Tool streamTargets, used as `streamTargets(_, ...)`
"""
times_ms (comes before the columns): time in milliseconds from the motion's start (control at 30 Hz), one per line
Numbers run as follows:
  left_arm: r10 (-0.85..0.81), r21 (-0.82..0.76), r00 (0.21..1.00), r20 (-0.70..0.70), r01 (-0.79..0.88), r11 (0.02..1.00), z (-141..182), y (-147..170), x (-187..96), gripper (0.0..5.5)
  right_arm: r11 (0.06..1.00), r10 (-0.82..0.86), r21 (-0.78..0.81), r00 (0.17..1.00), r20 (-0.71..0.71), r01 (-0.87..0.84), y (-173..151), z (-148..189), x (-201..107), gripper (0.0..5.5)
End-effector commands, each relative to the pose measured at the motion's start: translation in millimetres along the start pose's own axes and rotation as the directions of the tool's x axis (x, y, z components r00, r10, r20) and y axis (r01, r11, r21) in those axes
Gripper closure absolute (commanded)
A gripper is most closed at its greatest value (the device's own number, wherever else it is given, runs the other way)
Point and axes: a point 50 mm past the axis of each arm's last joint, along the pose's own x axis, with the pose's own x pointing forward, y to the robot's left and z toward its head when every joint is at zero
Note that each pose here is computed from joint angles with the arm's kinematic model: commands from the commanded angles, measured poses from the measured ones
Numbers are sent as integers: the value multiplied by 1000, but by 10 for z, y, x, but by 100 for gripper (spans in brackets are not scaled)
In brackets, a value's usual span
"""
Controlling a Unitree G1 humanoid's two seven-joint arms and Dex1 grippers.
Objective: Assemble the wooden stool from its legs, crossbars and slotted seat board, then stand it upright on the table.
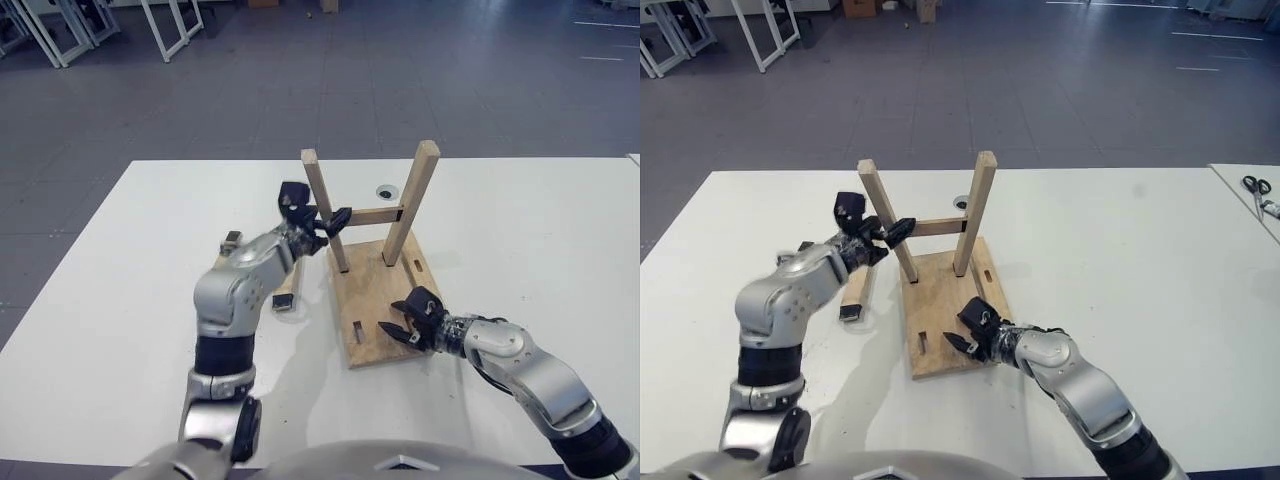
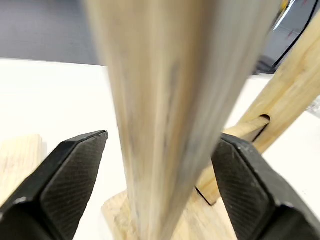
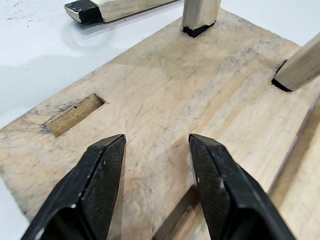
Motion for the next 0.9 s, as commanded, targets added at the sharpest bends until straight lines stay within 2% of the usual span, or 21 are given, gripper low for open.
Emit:
streamTargets(33,-212,19,942,260,215,976,822,-152,-172,186,996,-1,85,982,-188,17,21,-356,2,317)
streamTargets(100,-418,58,842,341,425,903,1140,-340,-436,186,997,-2,81,981,-192,18,11,-361,-5,317)
streamTargets(167,-481,108,815,324,473,874,1220,-372,-646,186,997,-6,74,984,-180,20,-5,-325,-11,317)
streamTargets(233,-454,149,840,298,429,891,1204,-332,-802,186,997,-22,68,992,-127,31,-50,-202,-52,317)
streamTargets(300,-383,157,863,330,349,924,1227,-265,-923,186,996,-56,60,996,-63,60,-140,-23,-141,317)
streamTargets(433,-266,97,875,404,248,964,1223,-128,-1082,186,989,-140,44,990,-32,141,-313,141,-392,317)
streamTargets(500,-170,45,909,381,166,985,1085,27,-1131,186,983,-176,30,981,-77,179,-402,77,-489,317)
streamTargets(600,144,-47,946,291,-137,990,748,435,-1139,186,974,-225,-27,964,-144,223,-536,-39,-544,317)
streamTargets(667,315,-17,925,211,-319,948,518,651,-1134,186,976,-219,-45,963,-154,215,-538,-63,-532,317)
streamTargets(767,489,30,865,108,-495,869,123,903,-1160,186,979,-202,-69,963,-180,193,-491,-132,-513,317)
streamTargets(900,583,53,812,24,-583,811,-270,1077,-1253,186,973,-228,-71,957,-182,219,-521,-156,-538,317)
